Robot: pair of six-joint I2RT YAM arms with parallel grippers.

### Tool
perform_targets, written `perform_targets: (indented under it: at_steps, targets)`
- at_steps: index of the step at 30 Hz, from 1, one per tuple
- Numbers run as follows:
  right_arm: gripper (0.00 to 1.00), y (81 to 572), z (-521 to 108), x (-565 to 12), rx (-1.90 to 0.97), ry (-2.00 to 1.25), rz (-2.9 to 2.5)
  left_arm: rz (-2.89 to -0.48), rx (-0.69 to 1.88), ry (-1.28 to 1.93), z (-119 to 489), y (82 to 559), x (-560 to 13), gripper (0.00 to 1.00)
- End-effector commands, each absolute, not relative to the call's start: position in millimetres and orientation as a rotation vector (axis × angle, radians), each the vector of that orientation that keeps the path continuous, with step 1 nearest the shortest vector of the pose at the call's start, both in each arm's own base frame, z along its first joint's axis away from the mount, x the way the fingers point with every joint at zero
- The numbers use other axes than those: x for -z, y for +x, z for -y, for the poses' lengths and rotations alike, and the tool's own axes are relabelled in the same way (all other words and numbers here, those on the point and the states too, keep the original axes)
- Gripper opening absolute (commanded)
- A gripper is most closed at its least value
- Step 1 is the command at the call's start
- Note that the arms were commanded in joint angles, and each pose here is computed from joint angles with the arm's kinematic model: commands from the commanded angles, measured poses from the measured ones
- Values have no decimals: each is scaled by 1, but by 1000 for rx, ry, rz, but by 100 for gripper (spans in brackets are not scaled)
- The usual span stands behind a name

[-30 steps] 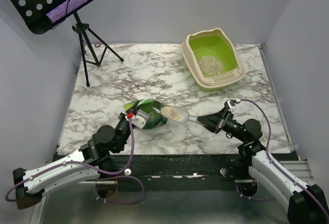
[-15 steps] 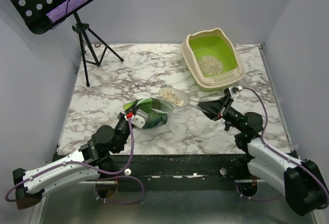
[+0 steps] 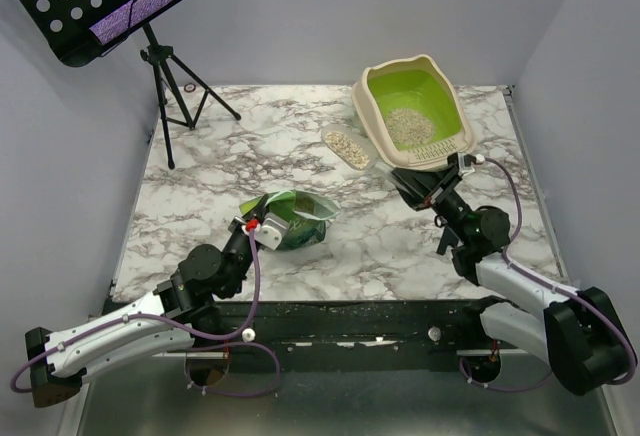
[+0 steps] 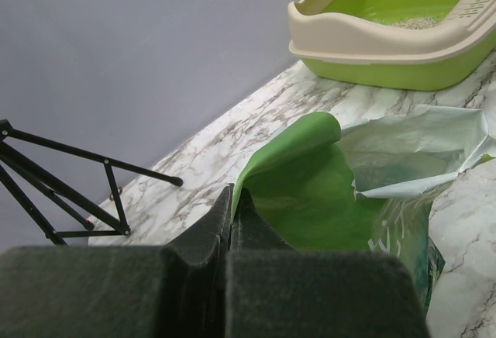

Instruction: Fill the litter box with clean litter

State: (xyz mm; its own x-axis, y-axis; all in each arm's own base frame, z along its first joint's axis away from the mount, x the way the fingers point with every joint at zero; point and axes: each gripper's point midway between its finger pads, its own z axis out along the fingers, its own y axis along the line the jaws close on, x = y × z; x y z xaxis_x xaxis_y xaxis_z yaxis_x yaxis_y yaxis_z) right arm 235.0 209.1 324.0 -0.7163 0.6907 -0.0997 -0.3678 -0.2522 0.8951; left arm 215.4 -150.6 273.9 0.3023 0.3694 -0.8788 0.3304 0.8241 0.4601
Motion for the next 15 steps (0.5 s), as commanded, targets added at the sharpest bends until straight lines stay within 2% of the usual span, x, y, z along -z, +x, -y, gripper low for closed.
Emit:
perform_targets:
  at_steps: [1,8,15]
  targets:
    - [1,267,-189,-336,-1854,495,-1173,-1258,-36,537,136,216,-295,0]
    - [1,310,-165,-329,-1618,565,-1127,-1247,-16,533,137,214,-298,0]
    - [1,360,-132,-313,-1581,662,-1071,-1240,1,538,138,213,-298,0]
